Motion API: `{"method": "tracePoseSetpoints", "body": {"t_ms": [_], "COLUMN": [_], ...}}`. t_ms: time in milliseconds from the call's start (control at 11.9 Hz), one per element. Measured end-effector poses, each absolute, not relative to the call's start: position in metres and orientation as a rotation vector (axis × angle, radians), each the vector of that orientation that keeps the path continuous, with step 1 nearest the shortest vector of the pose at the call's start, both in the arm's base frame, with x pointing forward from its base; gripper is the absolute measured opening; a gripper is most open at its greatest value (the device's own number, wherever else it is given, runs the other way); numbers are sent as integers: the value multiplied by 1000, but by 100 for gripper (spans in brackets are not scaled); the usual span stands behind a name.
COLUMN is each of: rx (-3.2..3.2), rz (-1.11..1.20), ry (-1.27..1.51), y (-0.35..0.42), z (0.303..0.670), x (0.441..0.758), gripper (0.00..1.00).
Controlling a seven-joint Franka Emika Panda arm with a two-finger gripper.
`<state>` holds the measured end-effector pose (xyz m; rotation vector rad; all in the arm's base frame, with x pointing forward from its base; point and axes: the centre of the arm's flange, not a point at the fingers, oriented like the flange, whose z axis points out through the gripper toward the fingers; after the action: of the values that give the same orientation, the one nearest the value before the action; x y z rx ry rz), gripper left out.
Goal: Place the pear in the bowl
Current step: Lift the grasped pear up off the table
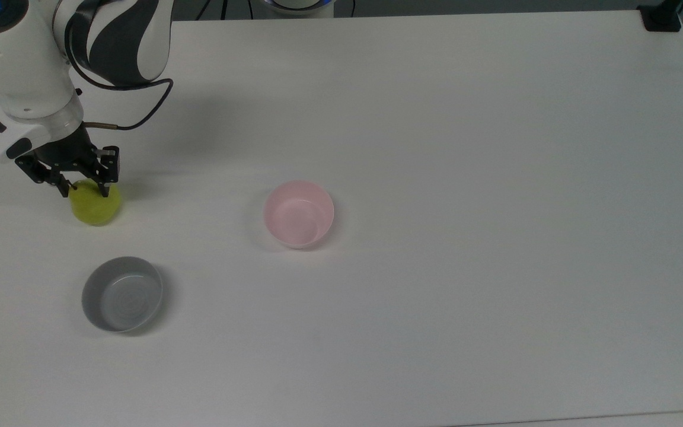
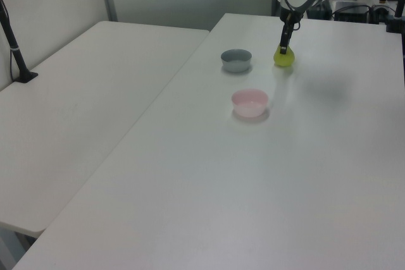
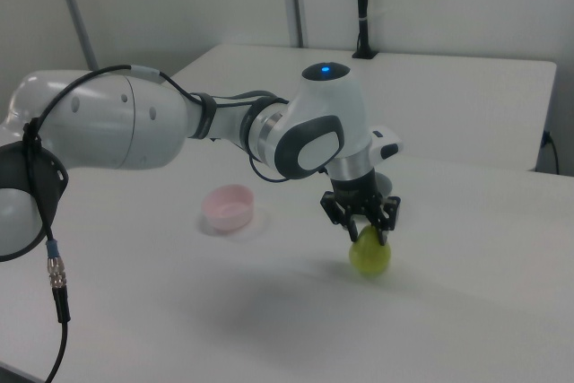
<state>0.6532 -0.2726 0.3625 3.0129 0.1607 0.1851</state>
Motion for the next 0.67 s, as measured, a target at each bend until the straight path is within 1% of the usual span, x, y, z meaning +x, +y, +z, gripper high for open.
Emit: {"method": "tracePoseSetpoints", "body": {"t_ms": [84,251,669], "rx": [3013,3013,3013], "rz": [198,198,198], "ry": [158,157,157], "y": [-272,-272,-272], "z": [367,367,368], "x": [654,654,654], "gripper": [50,48,48]}}
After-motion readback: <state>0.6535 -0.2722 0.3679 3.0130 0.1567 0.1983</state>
